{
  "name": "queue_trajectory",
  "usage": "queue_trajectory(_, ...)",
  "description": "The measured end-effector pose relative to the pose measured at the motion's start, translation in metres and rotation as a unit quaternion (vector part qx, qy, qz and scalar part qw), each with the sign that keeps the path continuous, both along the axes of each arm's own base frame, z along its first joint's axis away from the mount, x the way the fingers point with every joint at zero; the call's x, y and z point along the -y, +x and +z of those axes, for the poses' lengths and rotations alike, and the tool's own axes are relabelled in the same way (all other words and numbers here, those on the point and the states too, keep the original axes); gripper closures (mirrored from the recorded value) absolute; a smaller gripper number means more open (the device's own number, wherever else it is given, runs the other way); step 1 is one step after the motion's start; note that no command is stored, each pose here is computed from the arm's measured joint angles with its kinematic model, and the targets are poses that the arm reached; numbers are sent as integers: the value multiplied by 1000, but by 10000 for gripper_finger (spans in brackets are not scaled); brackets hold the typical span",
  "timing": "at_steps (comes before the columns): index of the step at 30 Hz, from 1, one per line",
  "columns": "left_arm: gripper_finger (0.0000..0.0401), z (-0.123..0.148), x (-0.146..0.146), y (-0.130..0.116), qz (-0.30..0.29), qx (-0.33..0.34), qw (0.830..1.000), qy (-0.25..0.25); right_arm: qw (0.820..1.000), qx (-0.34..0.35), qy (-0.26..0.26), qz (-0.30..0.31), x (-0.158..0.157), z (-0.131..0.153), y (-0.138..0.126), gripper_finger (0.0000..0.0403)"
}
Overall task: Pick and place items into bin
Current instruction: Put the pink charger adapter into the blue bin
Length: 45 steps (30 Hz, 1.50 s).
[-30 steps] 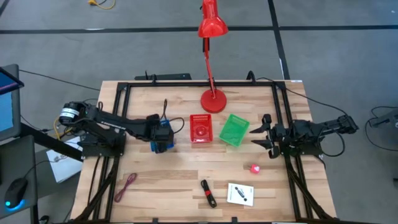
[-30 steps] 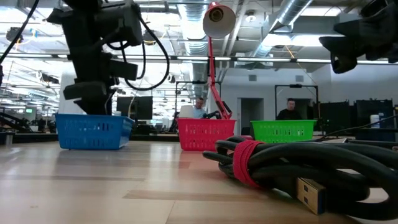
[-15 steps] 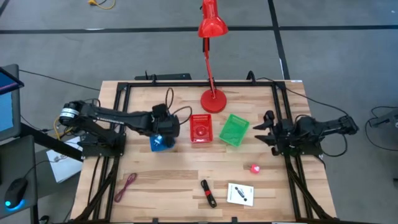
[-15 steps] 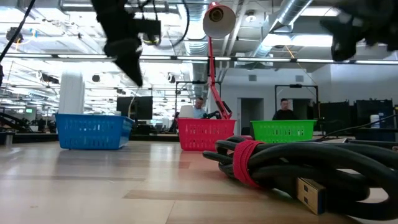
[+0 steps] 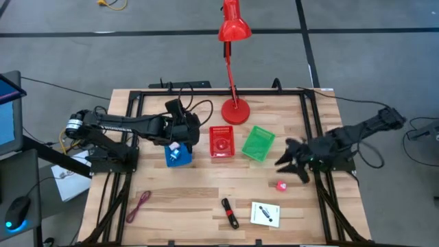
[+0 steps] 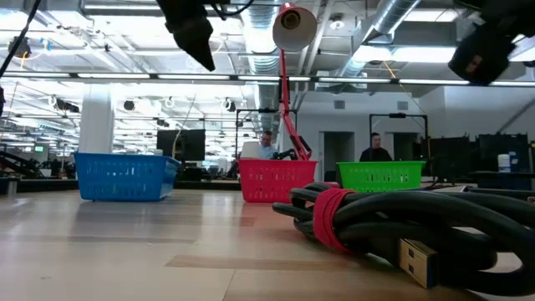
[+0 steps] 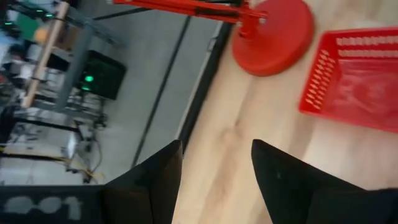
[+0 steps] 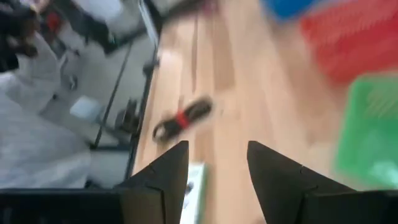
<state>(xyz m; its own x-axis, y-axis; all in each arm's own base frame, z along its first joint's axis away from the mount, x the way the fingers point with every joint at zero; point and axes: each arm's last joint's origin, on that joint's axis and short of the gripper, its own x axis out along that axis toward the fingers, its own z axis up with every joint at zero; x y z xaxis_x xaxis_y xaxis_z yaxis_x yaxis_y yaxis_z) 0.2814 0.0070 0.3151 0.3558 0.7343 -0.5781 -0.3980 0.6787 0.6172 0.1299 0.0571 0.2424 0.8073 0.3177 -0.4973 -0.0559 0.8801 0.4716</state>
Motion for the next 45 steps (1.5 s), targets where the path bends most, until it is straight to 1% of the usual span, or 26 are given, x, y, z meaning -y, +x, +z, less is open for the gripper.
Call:
queue_trajectory(3,217,1,-1,-1,19,10,1000,16,997,-77,17,14,-20,-12,13,258)
queue_trajectory(6,217,1,-1,-1,26,14,999,25,984,-165,47,44,-42,-24,23,270)
queue_trajectory(7,217,2,-1,-1,28,13,999,29,980,-184,50,56,-48,-26,25,273)
queue_trajectory(9,217,2,-2,-1,31,13,999,38,977,-196,39,72,-60,-26,29,279)
queue_trajectory(11,217,2,-2,-1,37,13,998,49,974,-219,22,58,-63,-27,34,283)
queue_trajectory(13,217,3,-3,-1,42,14,997,58,966,-259,16,26,-64,-28,39,284)
queue_trajectory(16,217,3,-3,-2,43,12,997,60,947,-322,-1,-8,-66,-27,41,281)
queue_trajectory(19,217,3,-3,-2,40,7,997,62,926,-375,-35,-20,-70,-32,43,274)
queue_trajectory(22,217,3,-3,-2,37,6,997,64,915,-401,-47,-22,-75,-38,49,257)
queue_trajectory(27,217,3,-3,-1,37,6,997,64,896,-439,-62,-23,-71,-47,57,210)
queue_trajectory(32,217,3,-2,-2,37,5,997,64,887,-455,-75,-33,-63,-51,63,167)
queue_trajectory(37,217,3,-2,-2,37,5,997,63,870,-480,-103,-50,-61,-63,63,159)
queue_trajectory(38,217,3,-2,-2,37,4,997,63,866,-486,-110,-49,-62,-66,63,159)
queue_trajectory(41,217,3,-2,-1,35,5,998,61,862,-491,-123,-33,-67,-76,68,161)
queue_trajectory(43,217,3,-2,-1,35,7,998,60,851,-507,-137,-29,-67,-82,68,163)
queue_trajectory(45,217,3,-2,-1,33,5,998,58,844,-516,-147,-24,-68,-90,70,163)
